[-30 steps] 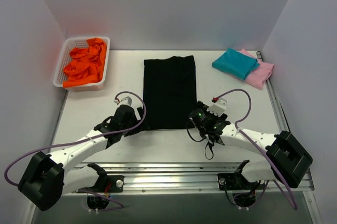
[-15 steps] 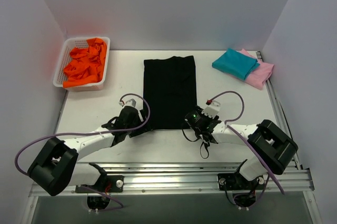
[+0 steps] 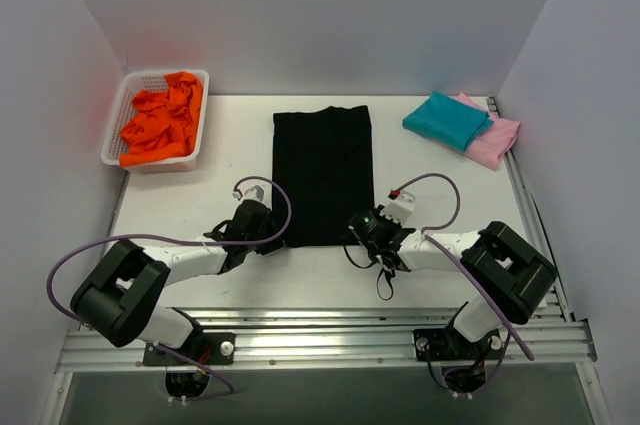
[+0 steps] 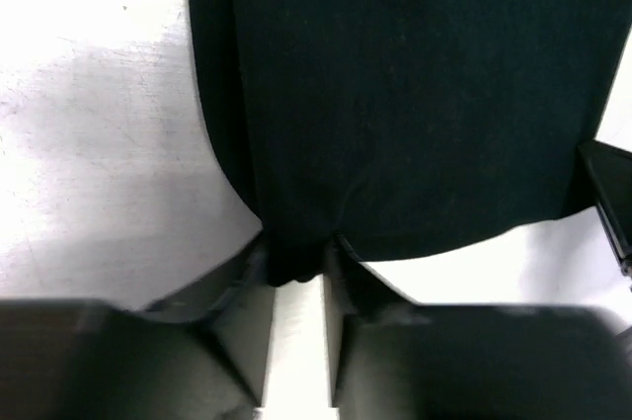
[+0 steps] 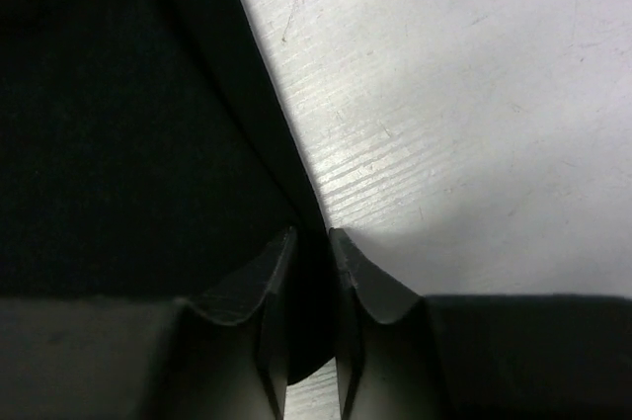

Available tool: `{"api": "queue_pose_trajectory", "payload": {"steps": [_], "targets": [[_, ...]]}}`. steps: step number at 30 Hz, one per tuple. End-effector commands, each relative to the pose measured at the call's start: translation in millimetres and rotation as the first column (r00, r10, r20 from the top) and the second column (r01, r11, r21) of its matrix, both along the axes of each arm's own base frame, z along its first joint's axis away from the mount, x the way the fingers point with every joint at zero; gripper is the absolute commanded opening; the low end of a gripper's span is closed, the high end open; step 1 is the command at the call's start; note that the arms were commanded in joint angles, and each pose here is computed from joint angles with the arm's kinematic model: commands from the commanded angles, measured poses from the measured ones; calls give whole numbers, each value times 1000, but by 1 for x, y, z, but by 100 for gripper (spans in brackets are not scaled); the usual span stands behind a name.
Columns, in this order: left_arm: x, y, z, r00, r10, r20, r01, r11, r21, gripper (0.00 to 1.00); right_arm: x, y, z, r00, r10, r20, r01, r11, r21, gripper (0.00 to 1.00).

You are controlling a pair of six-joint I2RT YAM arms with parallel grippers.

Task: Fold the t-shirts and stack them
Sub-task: Fold the tshirt

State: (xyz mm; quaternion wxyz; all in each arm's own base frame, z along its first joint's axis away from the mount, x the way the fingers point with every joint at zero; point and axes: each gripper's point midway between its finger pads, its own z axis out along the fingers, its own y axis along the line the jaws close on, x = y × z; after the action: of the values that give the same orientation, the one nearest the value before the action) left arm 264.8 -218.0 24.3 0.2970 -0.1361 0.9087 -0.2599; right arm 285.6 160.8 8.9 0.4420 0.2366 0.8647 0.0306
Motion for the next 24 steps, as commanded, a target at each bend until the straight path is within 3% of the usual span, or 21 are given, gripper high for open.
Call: {"api": "queue_pose_trajectory", "payload": {"steps": [1,2,3,4,13,18,19,24], "targets": [[9,6,-3,999,25,21,-26,998,52,25,0,-4,-2,1000,-15,-14,14,999,-31,10],[11,6,-1,999,27,38,-29,998,49,14,0,-4,-2,1000,-14,-15,14,999,-32,0],[12,6,-1,999,31,39,-33,998,51,5,0,-4,-1,1000,-16,-17,15,999,-35,0],[12,7,1,999,32,44,-34,998,50,3,-1,-5,0,1000,-16,-16,15,999,-38,0],[-29,9,29,996,-4,94,-3,997,74,2,-38,-11,25,1000,-21,18,22,999,-25,0],[-72,20,73,991,-8,133,0,998,56,2,-75,-11,52,999,12,44,-11,1000,-25,0],[-80,28,84,990,-6,143,0,999,46,2,-79,-9,61,998,-4,67,2,1000,25,0],[-82,44,128,974,8,226,-19,999,43,2,-85,-8,103,992,13,128,-18,999,38,0]]}}
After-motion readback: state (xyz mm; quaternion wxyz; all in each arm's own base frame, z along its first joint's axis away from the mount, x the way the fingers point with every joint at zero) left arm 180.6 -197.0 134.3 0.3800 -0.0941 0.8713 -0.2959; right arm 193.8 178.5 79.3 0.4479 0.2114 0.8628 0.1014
